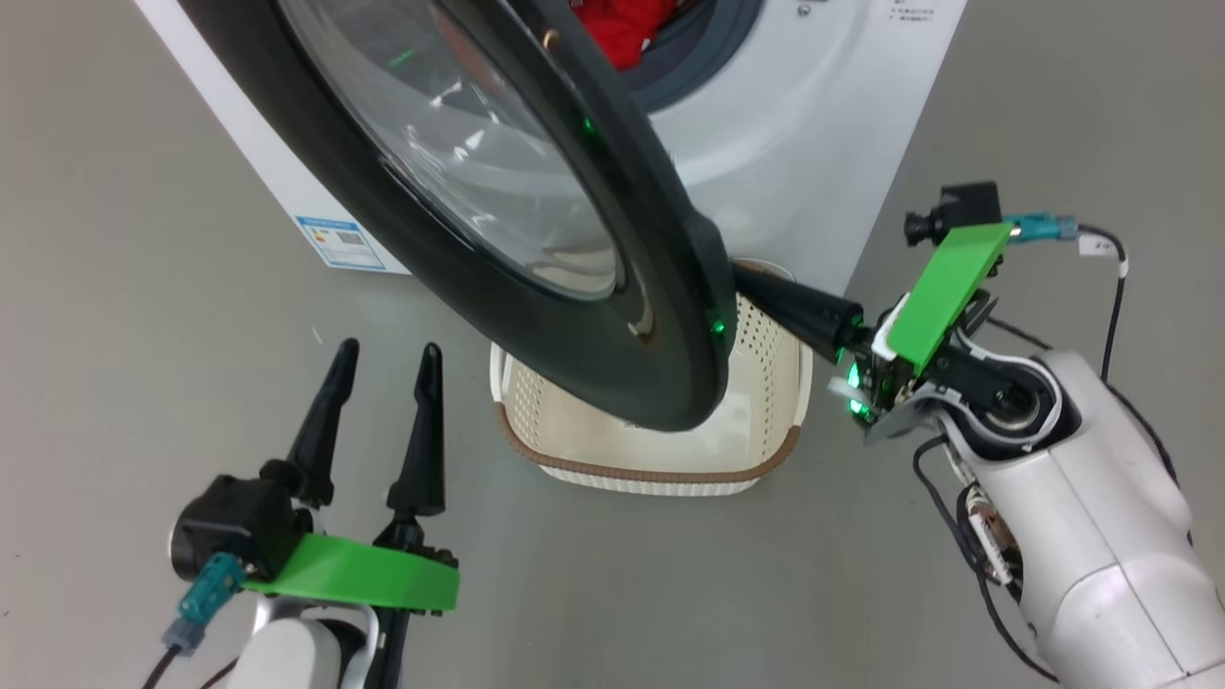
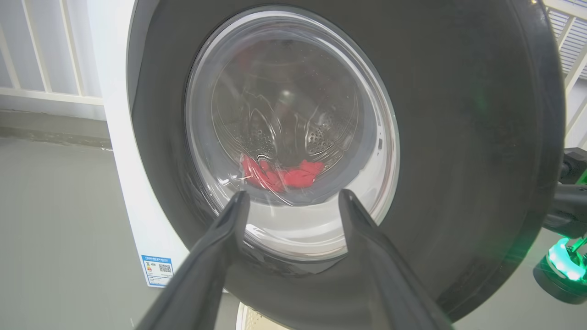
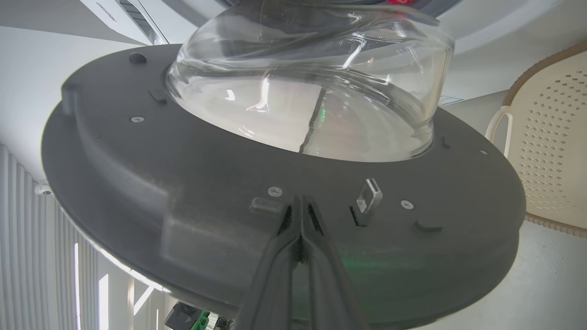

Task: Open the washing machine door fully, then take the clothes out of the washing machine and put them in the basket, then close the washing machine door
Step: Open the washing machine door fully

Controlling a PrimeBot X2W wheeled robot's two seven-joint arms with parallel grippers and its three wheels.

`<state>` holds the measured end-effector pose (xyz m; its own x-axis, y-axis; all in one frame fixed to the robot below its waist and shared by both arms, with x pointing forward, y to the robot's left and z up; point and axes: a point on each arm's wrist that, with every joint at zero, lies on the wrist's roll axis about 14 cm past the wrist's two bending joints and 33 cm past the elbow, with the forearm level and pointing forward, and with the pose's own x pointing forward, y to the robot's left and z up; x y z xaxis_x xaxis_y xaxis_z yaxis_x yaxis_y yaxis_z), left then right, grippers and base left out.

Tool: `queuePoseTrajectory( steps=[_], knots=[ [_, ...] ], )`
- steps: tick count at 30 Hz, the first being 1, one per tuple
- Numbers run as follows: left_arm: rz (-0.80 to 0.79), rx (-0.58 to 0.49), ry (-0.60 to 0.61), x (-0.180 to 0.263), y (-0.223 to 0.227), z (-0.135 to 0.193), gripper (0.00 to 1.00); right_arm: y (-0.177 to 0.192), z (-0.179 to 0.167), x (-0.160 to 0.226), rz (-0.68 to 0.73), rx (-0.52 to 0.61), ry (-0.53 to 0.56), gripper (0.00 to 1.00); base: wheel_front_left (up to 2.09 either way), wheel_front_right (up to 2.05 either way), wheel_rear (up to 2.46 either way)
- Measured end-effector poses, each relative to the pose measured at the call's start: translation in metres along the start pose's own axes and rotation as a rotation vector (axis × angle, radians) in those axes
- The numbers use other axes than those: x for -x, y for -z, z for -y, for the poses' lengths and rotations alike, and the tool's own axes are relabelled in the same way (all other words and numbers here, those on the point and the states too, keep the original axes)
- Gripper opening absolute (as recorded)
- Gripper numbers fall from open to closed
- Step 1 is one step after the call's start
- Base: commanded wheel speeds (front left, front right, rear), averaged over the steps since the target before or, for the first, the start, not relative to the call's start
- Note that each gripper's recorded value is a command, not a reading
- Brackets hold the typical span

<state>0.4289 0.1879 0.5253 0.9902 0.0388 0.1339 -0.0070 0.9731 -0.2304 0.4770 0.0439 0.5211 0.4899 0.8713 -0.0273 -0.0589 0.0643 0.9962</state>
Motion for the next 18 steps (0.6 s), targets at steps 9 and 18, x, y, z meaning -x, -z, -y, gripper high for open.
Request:
queuePoseTrajectory(
  steps=[9,18],
  knots=[
    [0.016,-0.006,-0.026,0.017,-0.011,-0.006,1.00,0.037,-0.004,-0.001,-0.089,-0.014,-0.007,0.00,0.00,0.00,0.00],
    [0.029,-0.013,-0.067,0.034,-0.020,-0.018,1.00,0.067,-0.006,-0.012,-0.180,-0.005,-0.003,0.00,0.00,0.00,0.00]
  ],
)
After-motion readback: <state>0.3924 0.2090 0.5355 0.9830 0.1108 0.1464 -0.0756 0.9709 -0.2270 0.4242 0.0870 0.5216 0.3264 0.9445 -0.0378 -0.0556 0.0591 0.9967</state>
